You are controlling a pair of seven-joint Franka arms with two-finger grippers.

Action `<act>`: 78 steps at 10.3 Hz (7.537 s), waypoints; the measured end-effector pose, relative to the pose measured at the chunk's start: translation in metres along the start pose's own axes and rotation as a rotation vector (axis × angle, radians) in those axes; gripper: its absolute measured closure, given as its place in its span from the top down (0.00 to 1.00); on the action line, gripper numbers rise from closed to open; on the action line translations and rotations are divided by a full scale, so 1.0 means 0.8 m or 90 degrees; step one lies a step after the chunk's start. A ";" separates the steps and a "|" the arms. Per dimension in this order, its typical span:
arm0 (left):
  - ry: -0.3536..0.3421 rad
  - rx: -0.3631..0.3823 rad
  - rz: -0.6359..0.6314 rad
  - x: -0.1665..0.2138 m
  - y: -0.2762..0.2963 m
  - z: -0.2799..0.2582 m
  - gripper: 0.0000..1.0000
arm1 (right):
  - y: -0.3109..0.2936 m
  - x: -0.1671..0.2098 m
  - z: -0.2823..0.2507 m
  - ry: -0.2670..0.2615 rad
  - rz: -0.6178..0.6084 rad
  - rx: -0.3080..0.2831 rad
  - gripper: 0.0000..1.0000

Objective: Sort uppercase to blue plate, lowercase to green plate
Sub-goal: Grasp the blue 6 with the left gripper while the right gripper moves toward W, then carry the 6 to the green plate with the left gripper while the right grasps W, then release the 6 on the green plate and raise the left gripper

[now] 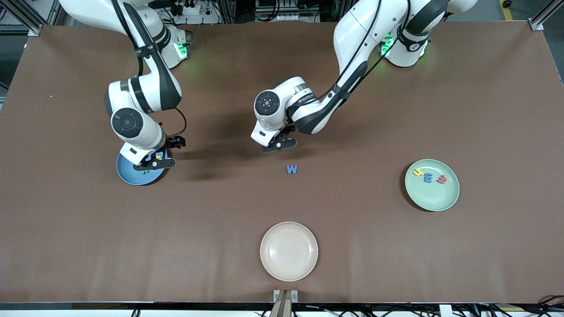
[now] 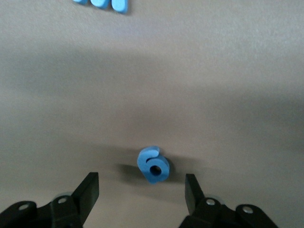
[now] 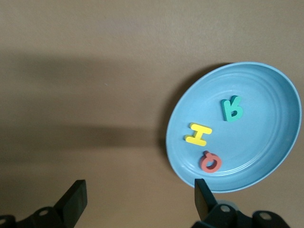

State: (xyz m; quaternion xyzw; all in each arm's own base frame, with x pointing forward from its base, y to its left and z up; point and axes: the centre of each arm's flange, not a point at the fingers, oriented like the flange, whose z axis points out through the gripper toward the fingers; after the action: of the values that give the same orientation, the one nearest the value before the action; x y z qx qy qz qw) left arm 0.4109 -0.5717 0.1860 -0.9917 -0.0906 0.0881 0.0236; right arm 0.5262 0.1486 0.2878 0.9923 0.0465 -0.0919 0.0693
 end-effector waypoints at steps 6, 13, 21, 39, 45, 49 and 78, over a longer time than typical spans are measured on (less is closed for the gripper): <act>0.001 0.001 0.006 -0.001 0.001 0.001 0.67 | -0.135 0.005 -0.089 0.114 0.038 0.052 1.00; 0.000 -0.006 0.012 -0.002 0.004 0.015 0.57 | -0.189 -0.004 -0.068 0.120 0.031 0.066 1.00; 0.007 -0.005 0.029 0.002 0.004 0.017 0.49 | -0.194 -0.004 -0.059 0.112 0.027 0.063 1.00; 0.048 0.000 0.052 0.081 -0.056 -0.064 0.33 | -0.202 0.007 -0.048 0.130 0.024 0.075 1.00; 0.027 0.049 0.230 0.237 -0.360 -0.132 0.33 | -0.298 0.054 -0.027 0.141 0.044 0.103 0.98; -0.003 0.092 0.283 0.301 -0.532 -0.111 0.33 | -0.363 0.080 0.042 0.133 0.084 0.098 0.98; 0.151 -0.022 0.120 0.186 -0.666 -0.591 1.00 | -0.518 0.073 0.058 0.113 0.275 0.137 0.58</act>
State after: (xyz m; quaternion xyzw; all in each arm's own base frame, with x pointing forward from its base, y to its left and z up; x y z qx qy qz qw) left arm 0.5457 -0.0352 0.6591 -0.9995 0.0047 -0.0292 0.0089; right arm 0.5318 0.5553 0.1778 0.9850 -0.1709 0.0081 -0.0227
